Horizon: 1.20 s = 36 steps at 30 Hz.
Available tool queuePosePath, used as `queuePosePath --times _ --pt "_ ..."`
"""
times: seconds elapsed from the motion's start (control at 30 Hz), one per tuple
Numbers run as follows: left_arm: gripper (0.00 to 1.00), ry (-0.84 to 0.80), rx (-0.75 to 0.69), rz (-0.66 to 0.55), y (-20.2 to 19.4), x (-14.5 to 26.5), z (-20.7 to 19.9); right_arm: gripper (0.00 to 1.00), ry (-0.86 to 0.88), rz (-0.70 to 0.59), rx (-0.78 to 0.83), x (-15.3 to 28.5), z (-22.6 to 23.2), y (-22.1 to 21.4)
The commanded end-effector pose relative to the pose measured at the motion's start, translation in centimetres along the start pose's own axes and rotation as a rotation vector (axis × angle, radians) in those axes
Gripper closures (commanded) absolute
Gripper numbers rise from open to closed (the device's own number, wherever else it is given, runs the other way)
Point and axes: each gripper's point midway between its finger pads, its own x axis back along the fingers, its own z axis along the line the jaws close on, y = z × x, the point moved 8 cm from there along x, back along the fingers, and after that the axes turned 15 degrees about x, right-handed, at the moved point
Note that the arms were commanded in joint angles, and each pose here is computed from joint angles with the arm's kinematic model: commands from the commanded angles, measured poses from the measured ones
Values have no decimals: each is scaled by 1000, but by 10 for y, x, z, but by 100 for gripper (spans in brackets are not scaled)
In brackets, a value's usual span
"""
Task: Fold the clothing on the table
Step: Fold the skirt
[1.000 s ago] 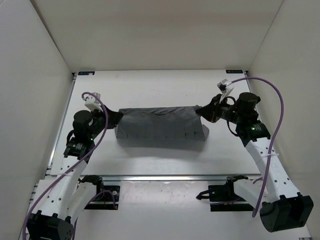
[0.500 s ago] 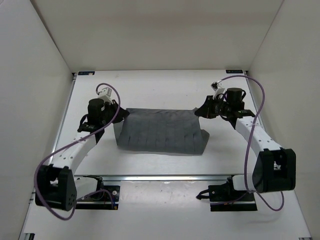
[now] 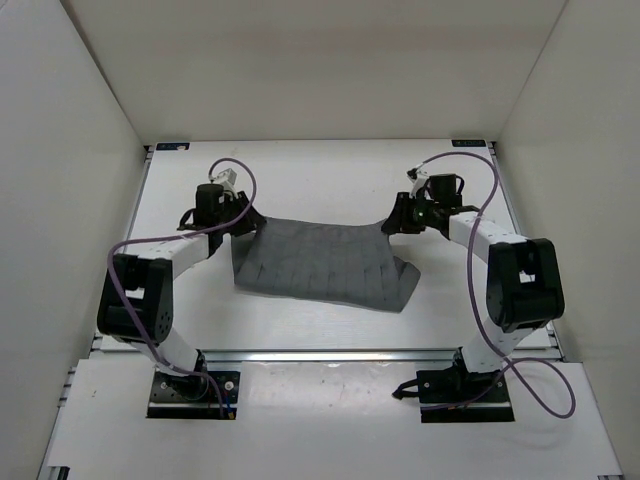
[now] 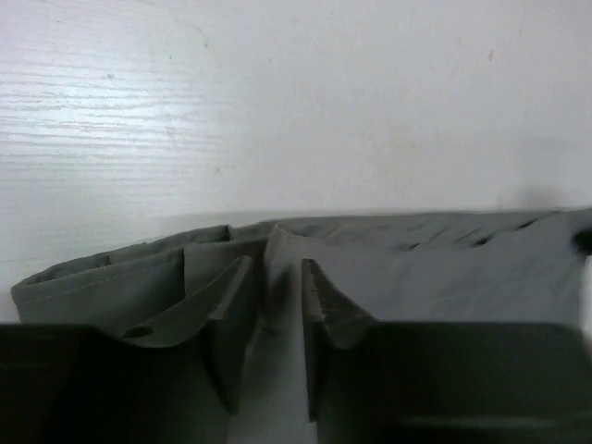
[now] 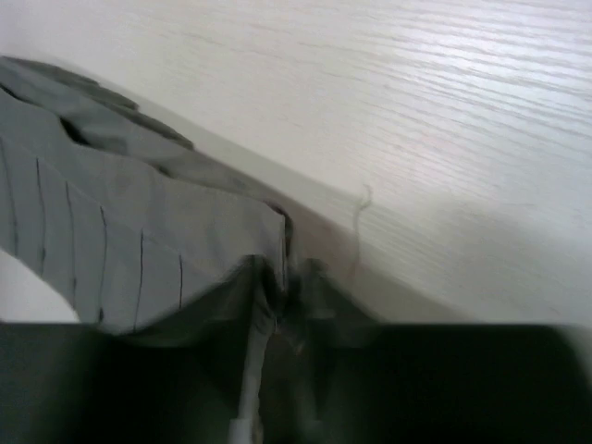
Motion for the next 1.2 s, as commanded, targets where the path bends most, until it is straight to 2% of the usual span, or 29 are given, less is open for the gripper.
queuePosePath --times 0.0,0.03,0.07,0.17,0.23,0.37,0.43,0.53,0.57,0.77,1.0,1.13,1.17 --pt "57 -67 -44 -79 33 -4 -17 68 -129 -38 23 7 -3 23" --pt "54 -66 -32 -82 36 -4 -16 60 -178 -51 31 13 -2 27" --pt "53 -71 -24 -78 37 -1 -15 56 -200 -70 30 22 3 31" --pt "40 -61 -26 -97 32 14 -22 47 -327 -128 -18 50 11 37" --pt "37 27 -36 -114 24 32 -18 42 -363 -76 -99 62 19 25" --pt "37 164 13 -66 -14 56 5 34 -368 30 -143 78 36 -10" --pt "36 173 43 -51 -30 65 9 33 -350 86 -210 79 45 -40" --pt "35 200 93 -39 -50 72 20 32 -326 82 -287 83 59 -71" --pt "35 213 108 -43 -57 74 24 32 -311 43 -299 85 65 -69" --pt "34 220 200 -113 -80 85 39 30 -285 2 -412 88 77 -116" --pt "34 249 221 -79 -96 87 52 29 -248 16 -440 82 77 -140" --pt "33 229 237 -104 -101 92 55 29 -223 35 -477 72 74 -152" --pt "38 246 243 -123 -99 92 57 30 -213 39 -482 71 75 -152"
